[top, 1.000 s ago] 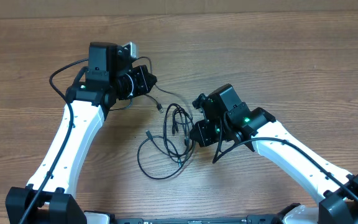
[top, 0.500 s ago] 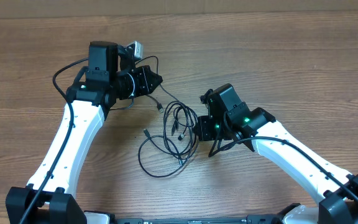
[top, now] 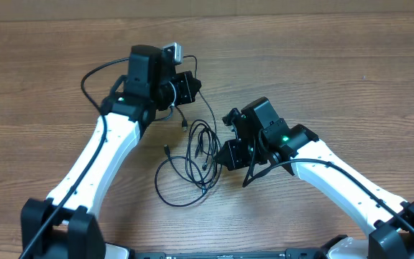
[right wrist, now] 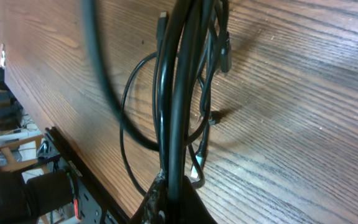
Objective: Untangle cables
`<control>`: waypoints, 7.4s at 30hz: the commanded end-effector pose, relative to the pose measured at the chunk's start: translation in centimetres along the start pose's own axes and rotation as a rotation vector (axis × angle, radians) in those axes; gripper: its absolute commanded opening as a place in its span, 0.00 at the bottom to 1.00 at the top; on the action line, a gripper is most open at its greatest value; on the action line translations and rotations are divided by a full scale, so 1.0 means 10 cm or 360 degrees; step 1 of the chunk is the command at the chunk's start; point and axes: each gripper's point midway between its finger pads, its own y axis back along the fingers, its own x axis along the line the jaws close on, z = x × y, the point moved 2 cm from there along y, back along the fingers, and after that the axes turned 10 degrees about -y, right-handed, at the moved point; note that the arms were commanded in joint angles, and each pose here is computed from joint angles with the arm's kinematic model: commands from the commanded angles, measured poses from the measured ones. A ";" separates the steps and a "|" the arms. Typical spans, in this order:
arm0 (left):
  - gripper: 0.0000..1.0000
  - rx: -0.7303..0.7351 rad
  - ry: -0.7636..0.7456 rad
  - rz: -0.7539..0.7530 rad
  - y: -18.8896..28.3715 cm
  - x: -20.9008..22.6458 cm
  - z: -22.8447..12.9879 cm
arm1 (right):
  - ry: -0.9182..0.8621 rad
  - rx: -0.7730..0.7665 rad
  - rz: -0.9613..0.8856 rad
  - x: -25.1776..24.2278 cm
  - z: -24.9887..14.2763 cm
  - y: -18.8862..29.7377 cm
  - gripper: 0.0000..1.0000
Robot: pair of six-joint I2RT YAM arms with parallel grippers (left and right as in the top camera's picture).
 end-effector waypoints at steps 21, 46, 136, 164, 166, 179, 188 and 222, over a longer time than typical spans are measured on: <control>0.64 0.0514 -0.0174 0.0198 -0.11 0.39 -0.50 | -0.0001 0.0014 -0.0070 -0.10 -0.04 -0.02 0.05; 0.35 0.0783 -0.0335 0.0138 -0.33 0.51 -1.40 | 0.0000 0.0009 -0.0075 -0.10 -0.03 -0.02 0.07; 0.04 -0.0631 -0.0373 0.0328 1.80 -0.41 -0.29 | -0.0092 -0.0108 -0.0246 -0.28 0.08 0.01 0.21; 0.04 -0.0025 -0.0681 -0.0237 0.92 -0.66 -0.64 | 0.0230 -0.0027 0.0150 0.06 0.12 0.12 0.31; 0.04 -0.0092 -0.0706 -0.0206 1.01 -0.70 -0.54 | 0.0227 -0.0022 0.0147 0.04 0.11 0.11 0.29; 0.04 -0.0292 -0.0678 -0.0064 1.50 -0.81 -0.33 | 0.0263 -0.0094 0.0167 0.01 0.18 0.08 0.72; 0.04 -0.0259 -0.0719 -0.0075 1.47 -0.80 -0.36 | 0.0300 -0.0243 0.0204 0.08 0.40 0.12 0.70; 0.04 -0.0913 -0.0718 0.0180 2.01 -0.73 0.42 | -0.0117 -0.0314 -0.0356 -0.40 0.30 0.04 0.68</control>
